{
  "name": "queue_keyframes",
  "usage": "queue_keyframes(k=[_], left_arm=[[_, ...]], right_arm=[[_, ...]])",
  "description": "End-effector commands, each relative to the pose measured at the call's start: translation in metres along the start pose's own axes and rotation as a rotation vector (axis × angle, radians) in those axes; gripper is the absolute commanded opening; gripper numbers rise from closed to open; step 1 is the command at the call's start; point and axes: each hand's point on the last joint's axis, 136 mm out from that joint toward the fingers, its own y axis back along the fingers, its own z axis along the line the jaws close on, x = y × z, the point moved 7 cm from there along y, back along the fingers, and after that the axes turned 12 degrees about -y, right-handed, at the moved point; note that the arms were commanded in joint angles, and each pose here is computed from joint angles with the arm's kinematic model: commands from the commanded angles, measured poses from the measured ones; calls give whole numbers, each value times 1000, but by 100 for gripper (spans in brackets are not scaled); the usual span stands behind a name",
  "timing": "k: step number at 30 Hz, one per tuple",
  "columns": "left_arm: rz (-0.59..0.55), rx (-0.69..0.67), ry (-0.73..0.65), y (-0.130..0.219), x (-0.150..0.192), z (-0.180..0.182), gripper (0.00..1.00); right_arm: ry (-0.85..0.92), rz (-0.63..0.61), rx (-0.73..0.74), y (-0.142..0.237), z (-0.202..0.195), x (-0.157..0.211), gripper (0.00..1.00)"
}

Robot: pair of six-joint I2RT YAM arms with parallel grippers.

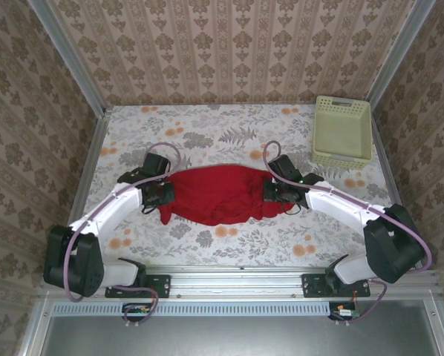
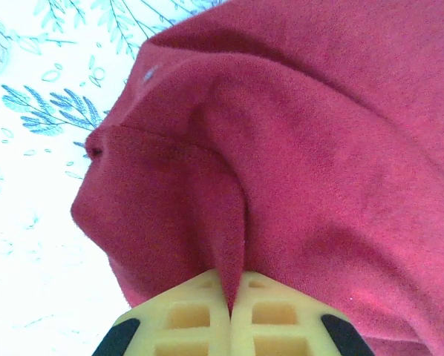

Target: Fold the inside-out t-shirt

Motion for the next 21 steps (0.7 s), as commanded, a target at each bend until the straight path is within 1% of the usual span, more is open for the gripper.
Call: queue_keyframes(k=[1,4,7,10,14,16,17,18,19,21], left_arm=[[-40,8,-3,26,-6,5,0],[-92,22,19,46,-11,9,0],[-192,52,31,79,-21,11,0],[-296,84,24,123,-33,9,0],[-448,97,-9,190,-48,9,0],[-537,96,-14,221,-49,11,0],[-577,83,-5,231,-48,14,0],[-606,71,-1,237,-46,16,0],[-612,44,6,236,-44,20,0],[-557,-16,27,216,-42,27,0]], right_arm=[[30,-118,124,35,-12,-14,0],[57,-203,193,68,-22,-21,0],[76,-315,228,112,-27,-33,0],[80,-441,233,163,-28,-48,0],[70,-610,187,244,-25,-66,0],[64,-663,160,273,-27,-69,0],[63,-679,152,283,-29,-68,0],[66,-678,158,284,-30,-67,0],[70,-666,168,281,-32,-65,0],[80,-607,191,257,-36,-56,0]])
